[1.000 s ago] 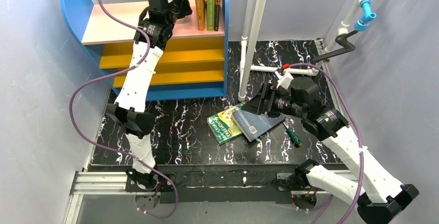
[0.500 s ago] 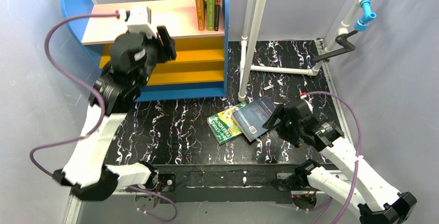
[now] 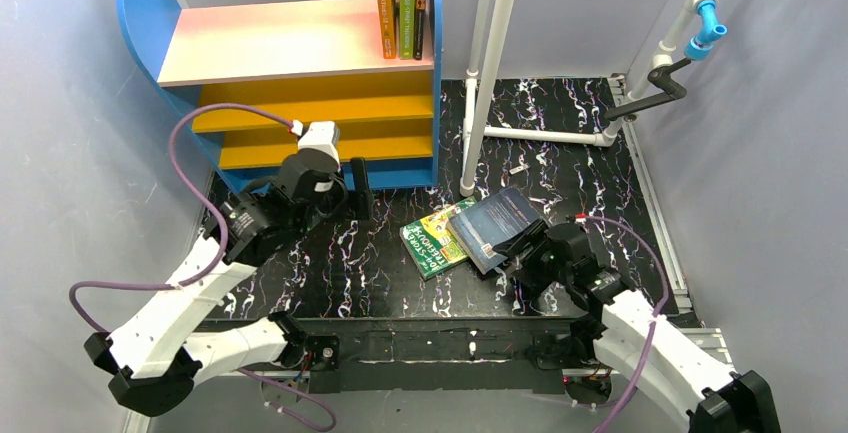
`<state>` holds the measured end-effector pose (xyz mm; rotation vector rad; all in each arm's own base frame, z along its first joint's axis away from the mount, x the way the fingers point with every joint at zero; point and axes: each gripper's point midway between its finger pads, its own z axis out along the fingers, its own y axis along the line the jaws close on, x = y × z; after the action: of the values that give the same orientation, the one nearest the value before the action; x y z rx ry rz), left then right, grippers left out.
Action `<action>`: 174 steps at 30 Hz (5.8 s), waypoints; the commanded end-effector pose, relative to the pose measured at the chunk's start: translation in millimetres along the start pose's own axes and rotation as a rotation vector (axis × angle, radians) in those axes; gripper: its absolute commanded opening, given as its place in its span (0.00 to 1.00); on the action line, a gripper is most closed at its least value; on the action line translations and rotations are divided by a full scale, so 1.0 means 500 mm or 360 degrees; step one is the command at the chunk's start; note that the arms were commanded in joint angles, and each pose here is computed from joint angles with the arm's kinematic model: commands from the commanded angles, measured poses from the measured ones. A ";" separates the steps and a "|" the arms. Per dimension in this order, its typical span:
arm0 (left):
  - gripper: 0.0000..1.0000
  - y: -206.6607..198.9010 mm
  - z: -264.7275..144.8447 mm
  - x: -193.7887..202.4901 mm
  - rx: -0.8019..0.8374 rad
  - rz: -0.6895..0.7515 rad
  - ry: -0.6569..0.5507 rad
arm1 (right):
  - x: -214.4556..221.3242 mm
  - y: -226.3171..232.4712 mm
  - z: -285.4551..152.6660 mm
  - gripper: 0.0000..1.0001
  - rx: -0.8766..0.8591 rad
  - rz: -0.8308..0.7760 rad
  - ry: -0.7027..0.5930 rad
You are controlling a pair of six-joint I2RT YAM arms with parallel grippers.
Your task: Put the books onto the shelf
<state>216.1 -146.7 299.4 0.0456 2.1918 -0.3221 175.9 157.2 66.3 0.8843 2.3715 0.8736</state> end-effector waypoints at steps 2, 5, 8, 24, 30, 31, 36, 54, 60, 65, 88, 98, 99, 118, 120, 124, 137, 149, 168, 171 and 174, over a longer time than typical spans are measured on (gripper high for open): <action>0.86 0.033 -0.018 0.057 -0.0044 -0.0083 0.0062 | -0.017 0.033 0.044 0.88 -0.0392 0.0194 -0.0017; 0.90 0.044 -0.022 0.066 -0.0053 -0.0054 0.0065 | -0.022 0.006 0.059 0.86 -0.0499 0.0305 -0.0049; 0.91 0.049 -0.017 0.079 -0.0073 -0.0046 0.0096 | -0.031 0.017 0.061 0.86 -0.0515 0.0213 -0.0080; 0.95 0.070 -0.025 0.113 -0.0142 -0.0118 0.0171 | -0.054 0.037 0.072 0.01 -0.0591 0.0360 -0.0089; 0.98 0.065 -0.042 0.070 -0.0211 0.0001 0.0228 | -0.109 0.111 -0.114 0.01 -0.0252 -0.0256 -0.0258; 0.98 0.033 -0.041 0.059 -0.0100 0.0014 0.0244 | -0.107 0.132 -0.154 0.01 -0.0224 -0.0397 -0.0232; 0.98 -0.030 -0.096 -0.026 0.0098 0.0140 0.0261 | -0.029 0.290 -0.210 0.01 0.0005 -0.1101 -0.0033; 0.95 -0.217 -0.028 -0.010 0.0488 -0.0663 0.0473 | 0.120 0.455 -0.186 0.01 -0.0261 -0.1607 0.0091; 0.85 -0.216 -0.003 -0.034 0.0403 -0.0776 0.0487 | 0.147 0.463 -0.193 0.01 -0.0357 -0.1690 0.0129; 0.78 -0.191 0.010 -0.043 0.0246 -0.0928 0.0554 | 0.157 0.458 -0.191 0.01 -0.0364 -0.1772 0.0110; 0.71 -0.190 0.060 0.058 0.0125 -0.1040 0.1108 | 0.169 0.459 -0.179 0.01 -0.0360 -0.2053 -0.0078; 0.02 -0.177 0.062 0.082 0.0130 -0.0966 0.1122 | 0.144 0.452 -0.187 0.01 -0.0331 -0.2093 -0.0161; 0.00 -0.177 0.062 0.083 0.0136 -0.0967 0.1114 | 0.142 0.454 -0.190 0.01 -0.0336 -0.2091 -0.0170; 0.00 -0.145 0.039 -0.032 0.0232 -0.0654 0.0721 | 0.162 0.437 -0.204 0.81 -0.0451 -0.1879 -0.0089; 0.00 -0.150 0.032 -0.040 0.0286 -0.0614 0.0693 | 0.170 0.439 -0.203 0.82 -0.0477 -0.1838 -0.0073; 0.00 -0.155 0.017 -0.033 0.0416 -0.0408 0.0701 | 0.169 0.462 -0.222 0.84 -0.0621 -0.1701 -0.0105; 0.00 -0.242 -0.142 -0.047 0.1292 0.0052 0.0531 | 0.100 0.440 -0.241 0.85 -0.1167 -0.1119 0.0320; 0.00 -0.280 -0.275 -0.047 0.1808 0.0204 0.0522 | 0.126 0.454 -0.309 0.86 -0.1543 -0.1437 0.0582; 0.00 -0.303 -0.342 -0.092 0.2054 0.0341 0.0386 | 0.182 0.453 -0.430 0.66 -0.2141 -0.1621 0.1059; 0.00 -0.301 -0.337 -0.092 0.2022 0.0341 0.0380 | 0.183 0.449 -0.434 0.41 -0.2134 -0.1619 0.1104; 0.00 -0.301 -0.330 -0.093 0.1999 0.0331 0.0387 | 0.181 0.445 -0.429 0.25 -0.2099 -0.1602 0.1132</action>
<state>106.0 -249.4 435.7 0.9620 1.9648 -1.5097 78.3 271.5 337.2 -1.0922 1.6357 1.9455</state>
